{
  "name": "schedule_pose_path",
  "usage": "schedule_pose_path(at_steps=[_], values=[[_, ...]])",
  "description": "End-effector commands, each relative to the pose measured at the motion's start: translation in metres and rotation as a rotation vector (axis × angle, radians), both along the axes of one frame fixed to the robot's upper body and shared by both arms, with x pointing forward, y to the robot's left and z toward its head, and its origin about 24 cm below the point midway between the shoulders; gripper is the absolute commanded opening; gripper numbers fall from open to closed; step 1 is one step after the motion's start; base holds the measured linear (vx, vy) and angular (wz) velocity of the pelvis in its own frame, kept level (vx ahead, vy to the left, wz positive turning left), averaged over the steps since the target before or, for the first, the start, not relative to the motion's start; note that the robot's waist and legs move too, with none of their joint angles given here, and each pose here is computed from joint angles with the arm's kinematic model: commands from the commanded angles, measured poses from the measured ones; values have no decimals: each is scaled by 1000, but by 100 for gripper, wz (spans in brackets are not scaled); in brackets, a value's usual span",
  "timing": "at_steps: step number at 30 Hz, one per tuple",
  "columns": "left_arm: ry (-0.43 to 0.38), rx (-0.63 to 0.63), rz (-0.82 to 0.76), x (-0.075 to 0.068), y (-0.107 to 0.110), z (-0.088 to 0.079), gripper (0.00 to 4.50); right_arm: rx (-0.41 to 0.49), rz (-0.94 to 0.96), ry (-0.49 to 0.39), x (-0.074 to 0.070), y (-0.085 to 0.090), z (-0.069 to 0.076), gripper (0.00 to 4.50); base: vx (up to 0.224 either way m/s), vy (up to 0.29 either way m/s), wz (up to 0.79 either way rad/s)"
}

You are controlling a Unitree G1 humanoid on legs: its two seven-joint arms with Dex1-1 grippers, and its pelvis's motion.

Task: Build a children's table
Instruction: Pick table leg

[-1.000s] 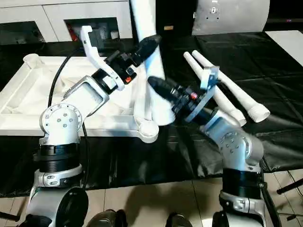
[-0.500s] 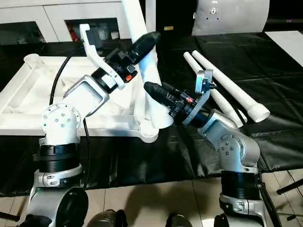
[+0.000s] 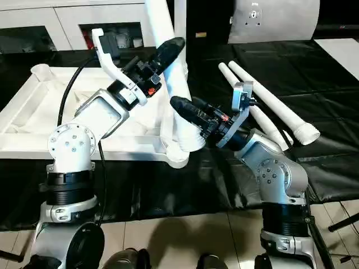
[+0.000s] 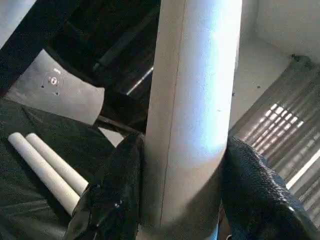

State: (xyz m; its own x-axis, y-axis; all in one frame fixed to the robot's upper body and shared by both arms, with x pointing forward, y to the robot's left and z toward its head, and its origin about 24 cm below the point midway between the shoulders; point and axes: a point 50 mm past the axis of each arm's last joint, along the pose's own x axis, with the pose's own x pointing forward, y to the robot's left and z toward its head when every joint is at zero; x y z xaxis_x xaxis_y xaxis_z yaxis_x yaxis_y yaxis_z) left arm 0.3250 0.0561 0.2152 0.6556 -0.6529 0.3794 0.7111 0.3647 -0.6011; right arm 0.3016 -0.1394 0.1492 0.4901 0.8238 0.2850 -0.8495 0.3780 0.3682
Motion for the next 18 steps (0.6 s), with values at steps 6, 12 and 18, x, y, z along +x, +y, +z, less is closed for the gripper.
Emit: schedule_pose_path(at_steps=[6,12,18], values=[[-24,-24,-50,-8,-14,5,187,-28,-20,7,3,1,0,183,0,0,0],[-54,55,8,-4,-10,4,184,-33,-50,41,8,0,-2,239,0,0,0],[-129,210,78,2,-1,5,182,-48,-18,39,7,0,2,288,0,0,0]])
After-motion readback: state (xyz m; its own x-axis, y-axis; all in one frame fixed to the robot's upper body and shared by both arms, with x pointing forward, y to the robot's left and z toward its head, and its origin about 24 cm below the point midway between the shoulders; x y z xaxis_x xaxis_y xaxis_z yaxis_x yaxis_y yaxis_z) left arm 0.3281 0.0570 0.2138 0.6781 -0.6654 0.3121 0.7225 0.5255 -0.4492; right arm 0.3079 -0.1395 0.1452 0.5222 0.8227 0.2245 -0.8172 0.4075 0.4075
